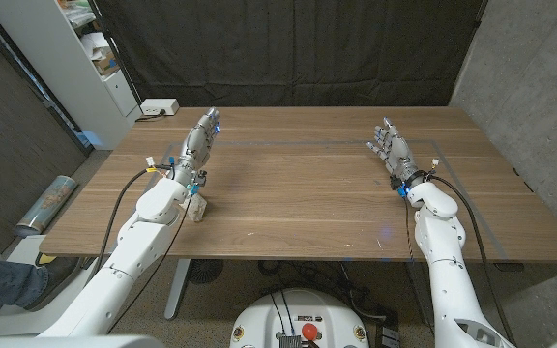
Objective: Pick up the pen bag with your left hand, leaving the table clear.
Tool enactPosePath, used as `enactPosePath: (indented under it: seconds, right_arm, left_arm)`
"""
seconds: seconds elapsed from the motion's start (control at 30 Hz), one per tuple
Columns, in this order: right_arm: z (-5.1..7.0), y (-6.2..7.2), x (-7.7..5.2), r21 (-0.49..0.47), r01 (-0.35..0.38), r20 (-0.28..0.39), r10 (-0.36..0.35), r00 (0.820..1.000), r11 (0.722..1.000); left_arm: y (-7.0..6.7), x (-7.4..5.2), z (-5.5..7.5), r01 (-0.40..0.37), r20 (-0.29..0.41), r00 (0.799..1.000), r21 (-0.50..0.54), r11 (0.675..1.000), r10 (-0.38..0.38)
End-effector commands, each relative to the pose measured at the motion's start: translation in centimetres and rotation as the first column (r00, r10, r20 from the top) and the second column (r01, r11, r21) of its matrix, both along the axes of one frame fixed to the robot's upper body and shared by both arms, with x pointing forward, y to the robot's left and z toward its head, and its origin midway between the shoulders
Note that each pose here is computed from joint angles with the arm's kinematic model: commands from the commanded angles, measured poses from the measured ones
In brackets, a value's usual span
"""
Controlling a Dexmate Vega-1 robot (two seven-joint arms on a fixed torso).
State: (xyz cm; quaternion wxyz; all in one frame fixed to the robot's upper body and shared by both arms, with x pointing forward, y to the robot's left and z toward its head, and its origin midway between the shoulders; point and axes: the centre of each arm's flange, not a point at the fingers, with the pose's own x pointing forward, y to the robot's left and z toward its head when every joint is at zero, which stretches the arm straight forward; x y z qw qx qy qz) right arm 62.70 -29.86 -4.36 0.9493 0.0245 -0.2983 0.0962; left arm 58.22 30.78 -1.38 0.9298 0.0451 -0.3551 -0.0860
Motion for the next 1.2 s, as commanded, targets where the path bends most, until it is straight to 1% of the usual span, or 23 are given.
enactPosePath:
  seconds: [0.03,0.27,0.53,0.73,0.97,1.2]
  right_arm:
    - [0.2,0.4,0.2,0.005,0.005,0.004,-0.005,1.0,1.0]
    - [0.6,0.4,0.0,0.006,0.018,0.014,-0.018,1.0,1.0]
    - [0.9,0.7,-0.2,-0.001,0.039,0.018,-0.039,0.999,0.999]
    - [0.9,1.0,-0.2,-0.003,0.049,0.018,-0.049,0.999,0.999]
    - [0.9,1.2,-0.1,-0.002,0.052,0.017,-0.052,0.999,0.999]
    - [1.2,1.2,0.0,-0.001,0.05,0.024,-0.05,0.998,0.999]
  left_arm:
    - [1.4,-0.5,-0.1,-0.013,0.02,1.0,0.017,1.0,0.012]
    - [2.2,-0.7,-0.2,-0.023,0.031,0.999,0.034,0.999,0.021]
    - [2.8,-0.9,-0.3,-0.011,0.048,0.999,0.041,0.999,0.009]
    - [3.0,-1.1,-0.3,-0.011,0.054,0.998,0.054,0.998,0.008]
    - [3.6,-1.8,-0.6,-0.019,0.067,0.998,0.062,0.998,0.015]
    - [4.0,-2.7,-0.7,-0.029,0.08,0.997,0.073,0.997,0.023]
